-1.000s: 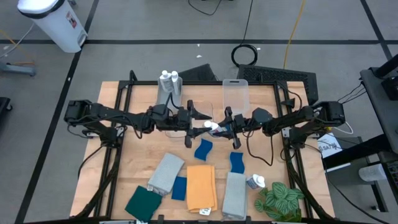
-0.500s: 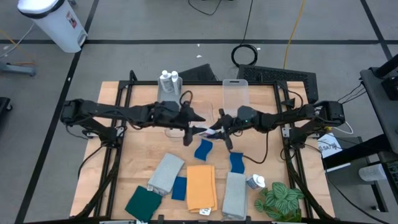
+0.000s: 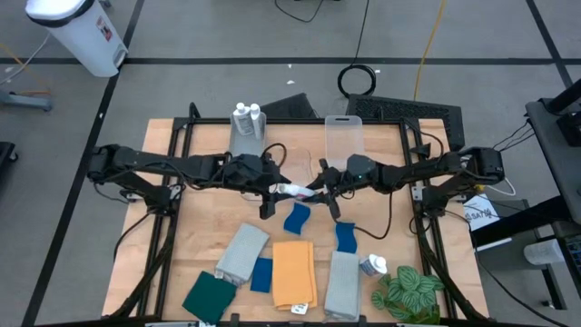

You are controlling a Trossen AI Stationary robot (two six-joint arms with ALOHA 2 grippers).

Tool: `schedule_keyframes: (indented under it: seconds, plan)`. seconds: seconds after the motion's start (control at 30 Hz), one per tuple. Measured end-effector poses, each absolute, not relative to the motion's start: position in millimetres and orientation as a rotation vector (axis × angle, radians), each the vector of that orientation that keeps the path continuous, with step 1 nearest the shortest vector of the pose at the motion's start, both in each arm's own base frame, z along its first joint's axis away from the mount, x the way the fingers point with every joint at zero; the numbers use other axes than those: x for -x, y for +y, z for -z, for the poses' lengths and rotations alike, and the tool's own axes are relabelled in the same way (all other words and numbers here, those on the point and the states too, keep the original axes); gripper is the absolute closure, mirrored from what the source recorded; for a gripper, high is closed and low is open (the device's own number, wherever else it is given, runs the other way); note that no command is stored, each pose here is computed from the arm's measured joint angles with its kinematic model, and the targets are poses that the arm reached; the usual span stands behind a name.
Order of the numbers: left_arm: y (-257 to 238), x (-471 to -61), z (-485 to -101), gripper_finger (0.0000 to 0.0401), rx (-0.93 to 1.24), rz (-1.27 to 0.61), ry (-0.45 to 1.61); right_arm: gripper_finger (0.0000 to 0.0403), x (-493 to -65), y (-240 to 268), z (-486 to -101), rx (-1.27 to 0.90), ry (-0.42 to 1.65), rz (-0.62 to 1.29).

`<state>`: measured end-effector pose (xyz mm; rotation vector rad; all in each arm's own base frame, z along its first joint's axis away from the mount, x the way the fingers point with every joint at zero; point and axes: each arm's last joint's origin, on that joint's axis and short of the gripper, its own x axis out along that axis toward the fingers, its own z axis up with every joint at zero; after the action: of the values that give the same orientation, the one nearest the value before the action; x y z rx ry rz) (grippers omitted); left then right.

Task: Pick & Place Kitchen Items
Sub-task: Put the white plastic restorer bottle into the gray bin

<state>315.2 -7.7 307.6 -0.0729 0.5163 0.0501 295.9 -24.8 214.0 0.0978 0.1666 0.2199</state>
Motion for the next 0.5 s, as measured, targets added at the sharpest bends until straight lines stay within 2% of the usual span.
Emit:
schedule_keyframes:
  seconds: [0.5]
  plan:
    - [-12.2,-314.8,-305.3,0.0194,0.025,-0.053,0.536,0.0307,-295.5,-24.6,-211.4,-0.096,0.194,-0.223]
